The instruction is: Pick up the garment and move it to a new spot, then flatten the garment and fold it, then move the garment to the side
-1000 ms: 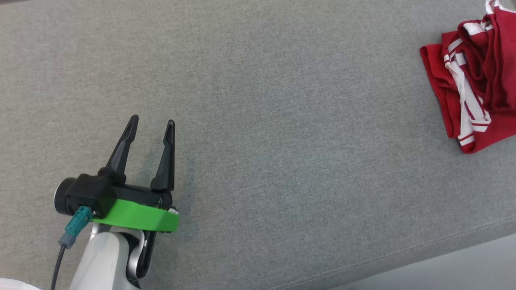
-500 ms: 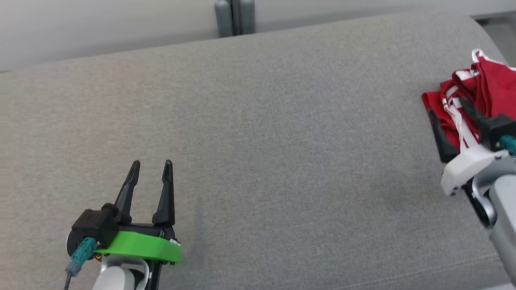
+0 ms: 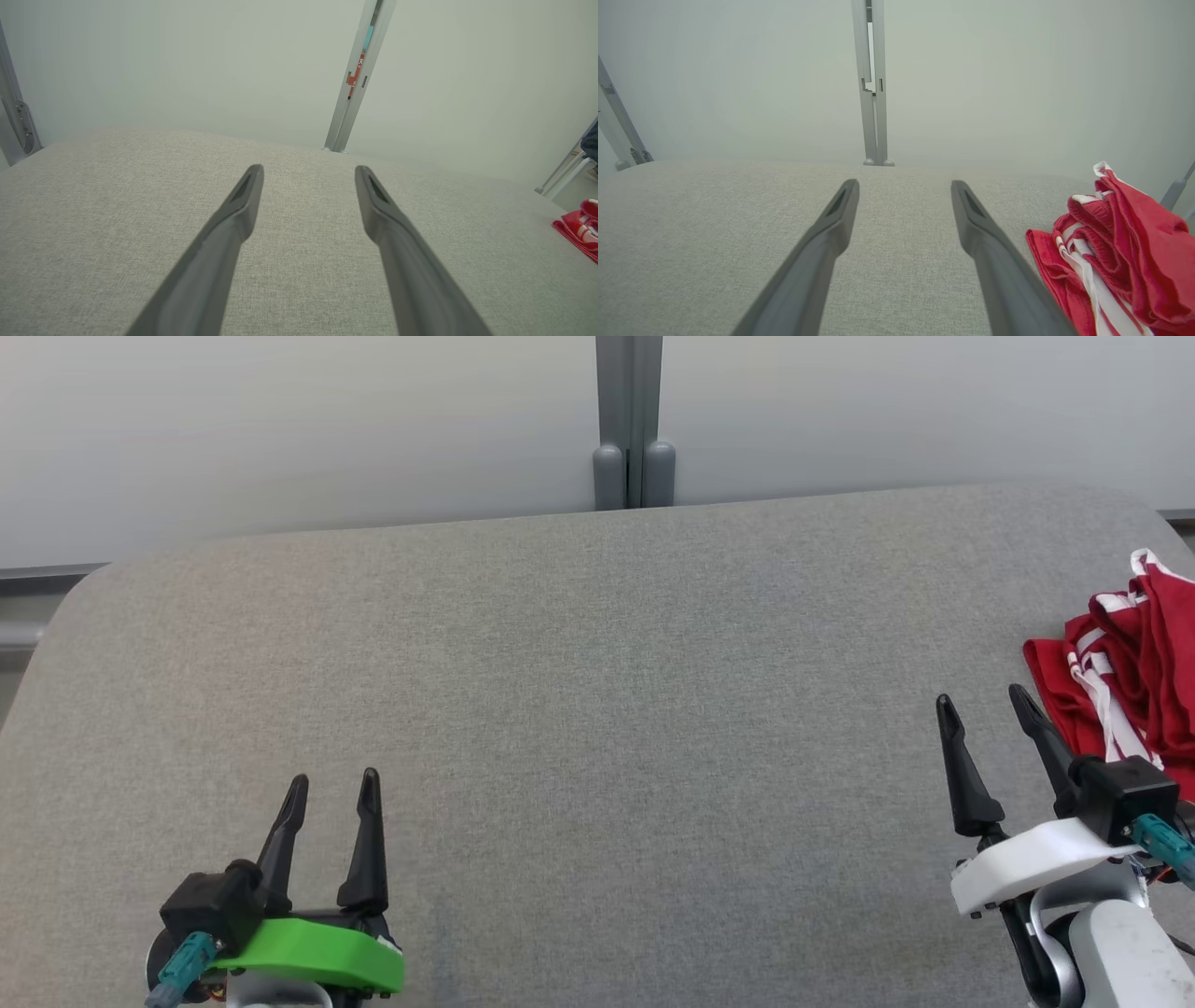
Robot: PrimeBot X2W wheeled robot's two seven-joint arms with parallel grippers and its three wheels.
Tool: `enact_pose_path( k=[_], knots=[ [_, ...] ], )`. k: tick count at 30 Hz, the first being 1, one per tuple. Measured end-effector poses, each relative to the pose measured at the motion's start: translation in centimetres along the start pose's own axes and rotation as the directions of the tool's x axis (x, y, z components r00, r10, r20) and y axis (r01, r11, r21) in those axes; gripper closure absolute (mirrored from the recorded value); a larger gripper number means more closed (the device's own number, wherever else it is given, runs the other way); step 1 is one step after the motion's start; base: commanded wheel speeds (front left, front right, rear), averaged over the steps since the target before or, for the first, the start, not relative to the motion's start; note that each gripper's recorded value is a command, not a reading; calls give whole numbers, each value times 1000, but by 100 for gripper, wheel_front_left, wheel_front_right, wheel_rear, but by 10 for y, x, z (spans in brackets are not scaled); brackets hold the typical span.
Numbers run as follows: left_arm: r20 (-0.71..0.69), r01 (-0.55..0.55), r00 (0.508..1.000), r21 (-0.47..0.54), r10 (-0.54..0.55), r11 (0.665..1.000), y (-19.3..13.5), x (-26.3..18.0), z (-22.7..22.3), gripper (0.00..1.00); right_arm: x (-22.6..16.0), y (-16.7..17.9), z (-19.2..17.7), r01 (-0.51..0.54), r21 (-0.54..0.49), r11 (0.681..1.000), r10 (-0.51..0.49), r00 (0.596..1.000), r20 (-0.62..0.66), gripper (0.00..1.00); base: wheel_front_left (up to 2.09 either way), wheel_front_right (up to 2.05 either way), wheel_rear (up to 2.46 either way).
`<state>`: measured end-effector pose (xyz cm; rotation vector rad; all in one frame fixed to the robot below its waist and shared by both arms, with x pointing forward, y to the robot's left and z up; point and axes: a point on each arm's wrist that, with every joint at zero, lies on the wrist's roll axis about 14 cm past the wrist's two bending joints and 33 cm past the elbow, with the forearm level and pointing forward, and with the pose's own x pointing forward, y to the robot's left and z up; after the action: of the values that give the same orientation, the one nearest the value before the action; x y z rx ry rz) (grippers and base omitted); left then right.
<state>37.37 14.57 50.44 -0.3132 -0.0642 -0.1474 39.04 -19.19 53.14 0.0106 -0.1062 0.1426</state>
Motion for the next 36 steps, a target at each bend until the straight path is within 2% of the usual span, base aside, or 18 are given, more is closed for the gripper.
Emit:
enact_pose_path(
  k=[6, 28, 29, 36],
  knots=[
    [12, -39, 999, 1, 39, 999, 11, -8, 4, 0, -9, 14, 5, 7, 35, 999, -7, 1000, 14, 0, 0, 0, 0],
    [4, -55, 999, 3, 55, 999, 15, -9, 1, 0, -12, 18, -5, 15, 62, 998, -14, 1000, -24, 0, 0, 0, 0],
    [3, -53, 999, 3, 53, 999, 14, -9, 0, 100, -12, 18, -6, 15, 64, 998, -13, 1000, -27, 100, 0, 0, 0],
    [-79, -76, 994, -13, 75, 997, 17, -20, -25, 100, -26, 22, -36, 32, 92, 995, -21, 993, -120, 100, 0, 0, 0]
  ],
)
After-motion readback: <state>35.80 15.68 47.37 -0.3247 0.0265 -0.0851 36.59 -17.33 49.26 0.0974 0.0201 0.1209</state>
